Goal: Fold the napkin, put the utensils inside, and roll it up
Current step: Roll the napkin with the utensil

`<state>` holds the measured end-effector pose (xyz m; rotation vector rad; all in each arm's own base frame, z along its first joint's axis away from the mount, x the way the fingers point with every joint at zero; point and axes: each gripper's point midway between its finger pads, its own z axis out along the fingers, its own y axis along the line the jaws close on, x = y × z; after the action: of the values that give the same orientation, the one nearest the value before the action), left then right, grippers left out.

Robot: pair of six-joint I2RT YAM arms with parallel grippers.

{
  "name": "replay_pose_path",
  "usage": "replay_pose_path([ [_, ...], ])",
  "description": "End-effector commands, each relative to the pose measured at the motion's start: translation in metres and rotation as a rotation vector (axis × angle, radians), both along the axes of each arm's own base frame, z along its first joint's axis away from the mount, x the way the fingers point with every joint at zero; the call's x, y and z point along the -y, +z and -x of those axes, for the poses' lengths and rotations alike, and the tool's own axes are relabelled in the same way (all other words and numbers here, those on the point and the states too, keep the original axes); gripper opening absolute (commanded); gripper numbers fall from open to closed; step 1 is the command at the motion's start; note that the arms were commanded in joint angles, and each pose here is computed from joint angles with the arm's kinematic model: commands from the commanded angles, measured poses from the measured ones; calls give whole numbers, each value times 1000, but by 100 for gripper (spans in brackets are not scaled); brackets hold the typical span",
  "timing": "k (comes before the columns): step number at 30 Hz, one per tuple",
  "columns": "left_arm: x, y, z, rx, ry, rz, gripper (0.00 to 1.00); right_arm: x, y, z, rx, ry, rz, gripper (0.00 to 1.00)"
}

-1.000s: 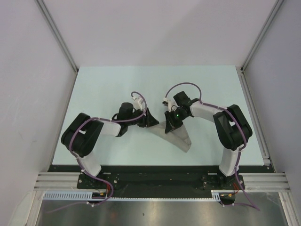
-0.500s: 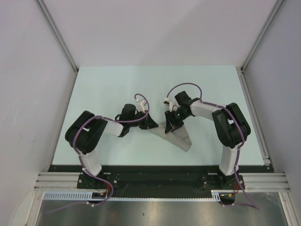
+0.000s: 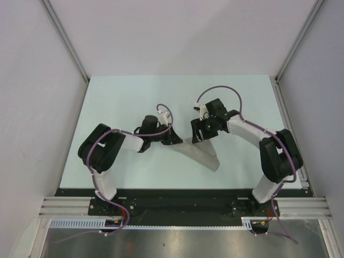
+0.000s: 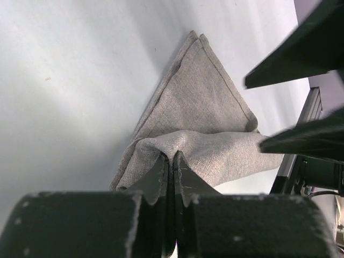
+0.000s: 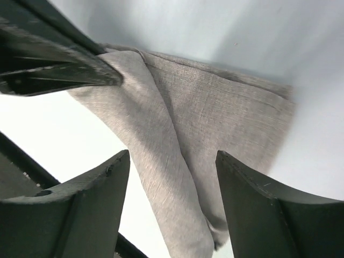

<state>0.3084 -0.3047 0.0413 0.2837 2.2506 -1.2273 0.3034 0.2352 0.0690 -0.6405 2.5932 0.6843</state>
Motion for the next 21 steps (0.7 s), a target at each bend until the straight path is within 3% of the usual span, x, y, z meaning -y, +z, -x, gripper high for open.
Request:
replay_pose_path([
  [1,5,-6,-3,3,-24,-25,1,-1,24,2,173,19,76,72],
  [9,5,-9,-11,-1,-11,-49,4,-19,4,36,267,78,166,73],
  [17,6,-6,-14,0,-10,-53,5,-26,-15,38,333,115,221,73],
  [20,6,-3,-14,3,-9,-51,11,-28,-27,40,306,129,243,73],
  [21,6,-2,-15,5,-5,-49,18,-27,-31,41,294,132,255,72],
])
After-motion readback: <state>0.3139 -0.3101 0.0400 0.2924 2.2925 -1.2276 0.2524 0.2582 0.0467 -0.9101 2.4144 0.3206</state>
